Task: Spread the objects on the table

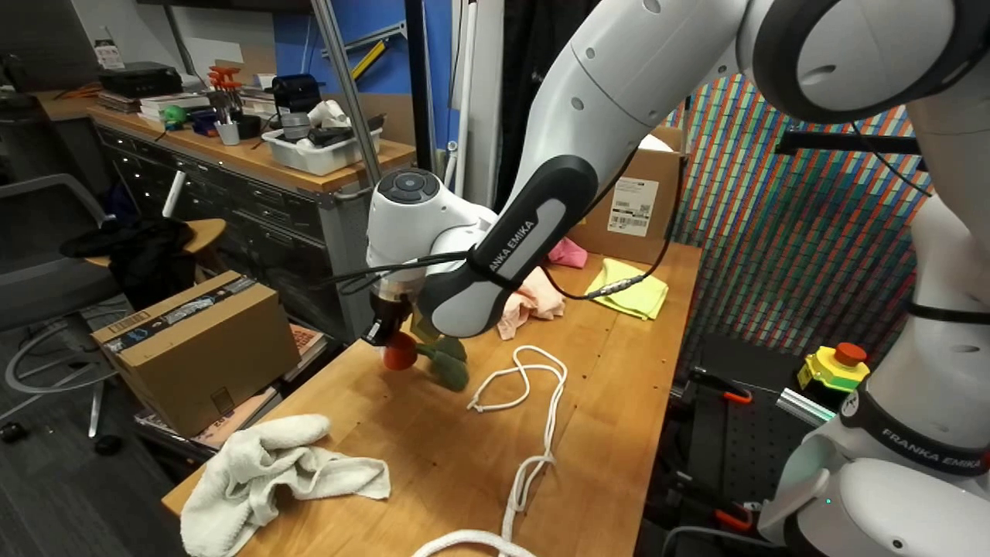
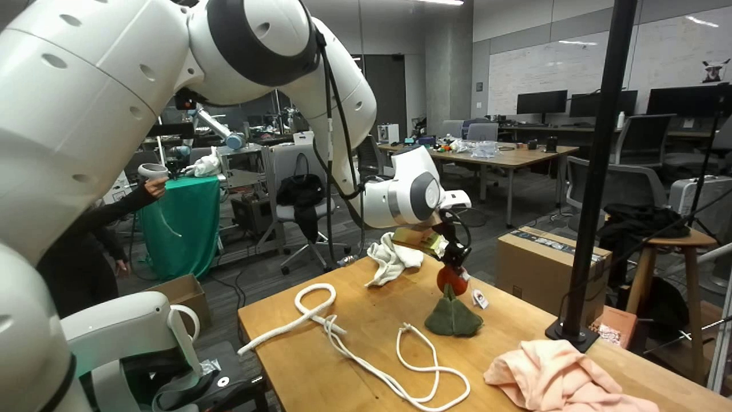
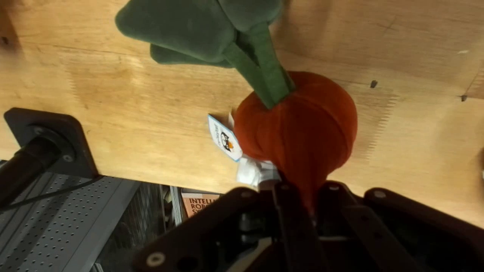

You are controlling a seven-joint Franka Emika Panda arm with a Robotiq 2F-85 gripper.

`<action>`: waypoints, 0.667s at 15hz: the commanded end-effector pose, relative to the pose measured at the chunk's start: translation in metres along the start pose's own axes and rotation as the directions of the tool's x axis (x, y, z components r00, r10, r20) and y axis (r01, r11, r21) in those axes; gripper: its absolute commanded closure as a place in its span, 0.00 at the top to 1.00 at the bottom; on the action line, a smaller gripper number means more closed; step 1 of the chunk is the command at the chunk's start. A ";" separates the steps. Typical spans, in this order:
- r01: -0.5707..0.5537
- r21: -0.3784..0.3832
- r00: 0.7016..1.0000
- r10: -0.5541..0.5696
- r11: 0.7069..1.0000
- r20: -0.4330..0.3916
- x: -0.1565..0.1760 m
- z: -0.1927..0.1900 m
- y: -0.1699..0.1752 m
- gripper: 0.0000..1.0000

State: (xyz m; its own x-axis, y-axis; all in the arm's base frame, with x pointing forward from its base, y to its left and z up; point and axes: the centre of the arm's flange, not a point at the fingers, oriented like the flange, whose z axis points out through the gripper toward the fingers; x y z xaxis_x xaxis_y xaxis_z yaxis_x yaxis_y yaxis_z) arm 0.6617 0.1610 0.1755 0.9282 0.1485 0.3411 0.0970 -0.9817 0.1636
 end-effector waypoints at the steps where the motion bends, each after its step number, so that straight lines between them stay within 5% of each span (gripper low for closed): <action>1: -0.012 -0.028 0.998 0.010 1.000 -0.056 0.002 0.013 -0.014 0.04; 5: -0.002 -0.056 0.998 -0.001 0.998 -0.055 -0.001 0.025 -0.023 0.05; 6: 0.005 -0.060 0.999 -0.008 0.998 -0.052 -0.003 0.026 -0.024 0.35; 10: 0.049 -0.071 0.999 -0.050 0.996 -0.011 -0.012 0.026 -0.026 0.56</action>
State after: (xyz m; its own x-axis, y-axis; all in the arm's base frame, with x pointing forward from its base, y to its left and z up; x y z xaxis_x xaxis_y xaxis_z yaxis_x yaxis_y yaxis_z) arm 0.6578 0.1787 0.1417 0.9206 0.1737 0.3497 0.0994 -0.9703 0.2203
